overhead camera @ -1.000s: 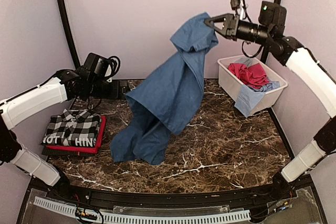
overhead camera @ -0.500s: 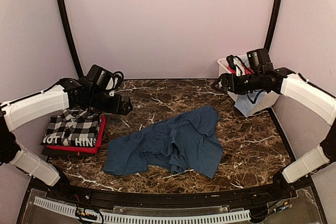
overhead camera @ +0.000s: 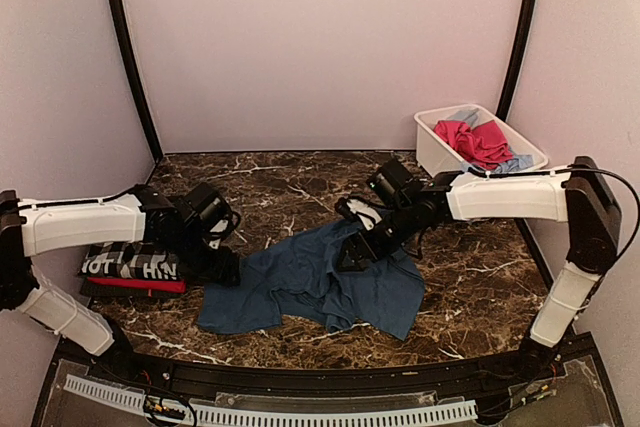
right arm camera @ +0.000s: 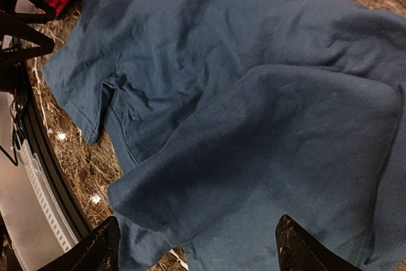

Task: Fold and stack the mixed laundry pile
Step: Rotate the crumpled T-shirt at the center of the board.

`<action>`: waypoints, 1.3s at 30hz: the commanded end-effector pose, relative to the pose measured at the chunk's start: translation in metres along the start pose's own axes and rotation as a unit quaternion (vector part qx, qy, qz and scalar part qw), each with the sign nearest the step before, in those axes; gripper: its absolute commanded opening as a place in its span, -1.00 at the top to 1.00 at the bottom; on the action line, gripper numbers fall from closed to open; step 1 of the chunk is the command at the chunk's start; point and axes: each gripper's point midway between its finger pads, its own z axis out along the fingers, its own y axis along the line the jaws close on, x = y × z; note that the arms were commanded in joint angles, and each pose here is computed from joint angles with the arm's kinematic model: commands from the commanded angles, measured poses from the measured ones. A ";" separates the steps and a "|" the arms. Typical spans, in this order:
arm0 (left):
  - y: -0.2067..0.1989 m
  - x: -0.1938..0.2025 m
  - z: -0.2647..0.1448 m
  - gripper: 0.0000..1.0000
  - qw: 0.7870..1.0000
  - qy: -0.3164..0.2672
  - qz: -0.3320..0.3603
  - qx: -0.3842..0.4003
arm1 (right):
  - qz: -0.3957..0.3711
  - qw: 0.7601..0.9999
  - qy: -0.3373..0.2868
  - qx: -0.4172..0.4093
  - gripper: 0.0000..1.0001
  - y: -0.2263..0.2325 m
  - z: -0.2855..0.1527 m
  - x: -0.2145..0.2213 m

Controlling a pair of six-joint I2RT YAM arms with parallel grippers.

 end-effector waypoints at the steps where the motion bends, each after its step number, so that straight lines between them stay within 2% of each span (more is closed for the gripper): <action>1: 0.008 0.040 0.007 -0.35 0.996 0.055 -0.072 -0.014 | -0.039 0.999 0.011 0.008 -0.62 0.004 0.025 -0.007; 7: 0.010 0.050 0.019 -0.38 0.991 0.064 -0.111 -0.024 | -0.053 0.997 0.043 0.032 -0.56 -0.010 0.047 0.003; 11: 0.010 0.050 0.034 -0.31 0.991 0.071 -0.108 -0.029 | -0.038 0.994 0.073 0.068 -0.50 -0.031 0.061 0.021; 15: 0.002 0.033 0.048 -0.16 0.993 0.070 -0.095 -0.033 | -0.020 0.991 0.097 0.090 -0.55 -0.043 0.058 0.046; 19: 0.006 0.002 0.062 0.06 0.992 0.058 -0.101 -0.041 | -0.005 0.989 0.110 0.094 -0.57 -0.049 0.050 0.070; 23: 0.020 -0.047 0.072 0.33 0.991 0.038 -0.126 -0.030 | 0.011 0.987 0.143 0.069 -0.56 -0.048 0.057 0.100; 25: 0.024 -0.073 0.074 0.46 0.991 0.027 -0.133 -0.020 | 0.016 0.987 0.152 0.045 -0.54 -0.039 0.061 0.108; 28: 0.028 -0.123 0.076 0.49 0.992 -0.001 -0.127 -0.008 | 0.009 0.988 0.154 -0.015 -0.53 -0.003 0.066 0.111; 30: 0.031 -0.150 0.078 0.48 0.993 -0.010 -0.121 0.001 | -0.005 0.987 0.148 -0.054 -0.54 0.027 0.066 0.104; 31: 0.028 -0.172 0.069 0.42 0.993 -0.030 -0.117 0.008 | -0.011 0.987 0.140 -0.072 -0.55 0.039 0.064 0.098; 32: 0.034 -0.175 0.071 0.37 0.994 -0.020 -0.111 -0.001 | -0.013 0.988 0.128 -0.089 -0.55 0.050 0.059 0.087; 33: 0.032 -0.192 0.061 0.25 0.994 -0.038 -0.104 0.003 | -0.013 0.989 0.114 -0.091 -0.56 0.055 0.052 0.079; 35: 0.036 -0.206 0.039 0.04 0.994 -0.060 -0.088 -0.014 | -0.020 0.993 0.089 -0.072 -0.57 0.056 0.036 0.063; 39: 0.033 -0.200 0.001 -0.23 0.994 -0.086 -0.070 -0.006 | -0.029 0.997 0.063 -0.023 -0.52 0.051 0.007 0.056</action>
